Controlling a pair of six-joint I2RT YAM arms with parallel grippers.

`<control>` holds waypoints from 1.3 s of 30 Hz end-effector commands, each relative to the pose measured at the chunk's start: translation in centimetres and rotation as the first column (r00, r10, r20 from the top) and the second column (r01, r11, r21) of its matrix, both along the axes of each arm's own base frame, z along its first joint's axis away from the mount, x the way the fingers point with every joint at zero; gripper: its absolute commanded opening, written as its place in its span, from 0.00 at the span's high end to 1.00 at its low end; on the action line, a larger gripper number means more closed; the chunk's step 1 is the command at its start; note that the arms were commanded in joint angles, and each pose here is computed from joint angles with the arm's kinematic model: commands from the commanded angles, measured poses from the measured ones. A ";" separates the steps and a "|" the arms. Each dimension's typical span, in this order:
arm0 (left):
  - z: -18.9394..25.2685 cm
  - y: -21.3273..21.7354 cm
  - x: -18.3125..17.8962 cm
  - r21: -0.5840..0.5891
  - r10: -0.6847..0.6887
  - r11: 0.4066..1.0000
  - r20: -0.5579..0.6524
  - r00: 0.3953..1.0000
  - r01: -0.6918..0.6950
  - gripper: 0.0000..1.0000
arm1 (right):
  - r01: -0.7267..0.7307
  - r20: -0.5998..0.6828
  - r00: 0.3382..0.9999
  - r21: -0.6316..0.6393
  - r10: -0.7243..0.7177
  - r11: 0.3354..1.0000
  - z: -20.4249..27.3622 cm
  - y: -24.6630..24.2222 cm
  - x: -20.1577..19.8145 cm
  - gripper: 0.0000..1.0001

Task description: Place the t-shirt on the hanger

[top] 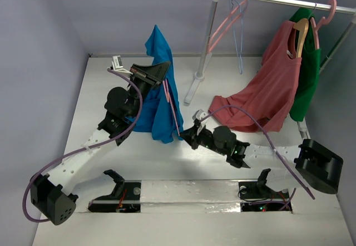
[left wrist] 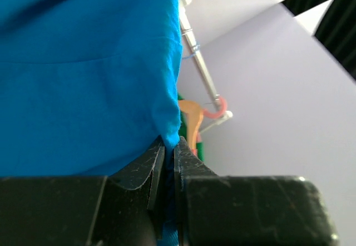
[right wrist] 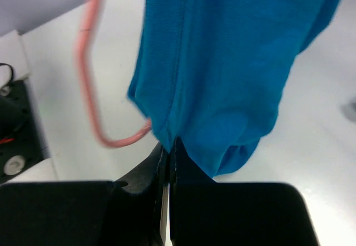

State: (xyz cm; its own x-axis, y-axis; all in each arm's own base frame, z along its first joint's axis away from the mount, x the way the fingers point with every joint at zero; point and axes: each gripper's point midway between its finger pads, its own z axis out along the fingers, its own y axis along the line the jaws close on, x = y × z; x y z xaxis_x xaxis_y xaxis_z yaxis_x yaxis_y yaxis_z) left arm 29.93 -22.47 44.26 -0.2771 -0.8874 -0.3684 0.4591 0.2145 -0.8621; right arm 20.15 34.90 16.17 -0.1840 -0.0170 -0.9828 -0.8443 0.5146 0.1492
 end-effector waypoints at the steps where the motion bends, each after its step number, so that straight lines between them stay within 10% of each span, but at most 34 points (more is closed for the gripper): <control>1: 10.5 3.8 -3.2 -0.205 0.097 0.978 0.271 0.958 -0.041 1.00 | -0.005 -0.071 0.997 0.033 0.007 0.999 -1.0 -0.5 -2.4 1.00; 20: 10.1 4.9 -1.6 -0.223 0.219 0.962 0.289 0.932 -0.157 1.00 | -0.021 -0.279 0.960 -0.099 -0.007 0.995 -7.8 -1.4 -9.8 1.00; 31: 0.1 3.1 -1.8 -0.136 0.135 0.984 0.177 0.975 -0.111 1.00 | 0.043 -0.289 0.954 -0.148 -0.084 0.988 0.5 -0.1 -9.2 0.99; 35: -1.6 2.5 -2.9 -0.135 0.063 0.990 0.134 0.989 -0.045 1.00 | 0.100 -0.262 0.949 -0.284 -0.177 0.954 -0.6 -0.2 -8.0 0.55; 39: -2.1 3.0 -3.8 -0.123 0.046 0.992 0.097 0.994 -0.034 1.00 | 0.125 -0.266 0.942 -0.281 -0.202 0.952 -0.4 -1.4 -8.2 0.38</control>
State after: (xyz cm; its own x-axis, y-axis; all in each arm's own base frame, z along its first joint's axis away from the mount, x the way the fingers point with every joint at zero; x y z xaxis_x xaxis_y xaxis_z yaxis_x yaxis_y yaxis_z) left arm 28.72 -20.96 37.85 -0.2106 -0.9067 -0.3654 0.4468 0.2431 -0.8609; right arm 12.05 35.47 16.10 -0.4707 -0.1771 -0.8644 -0.7139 0.6521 0.2552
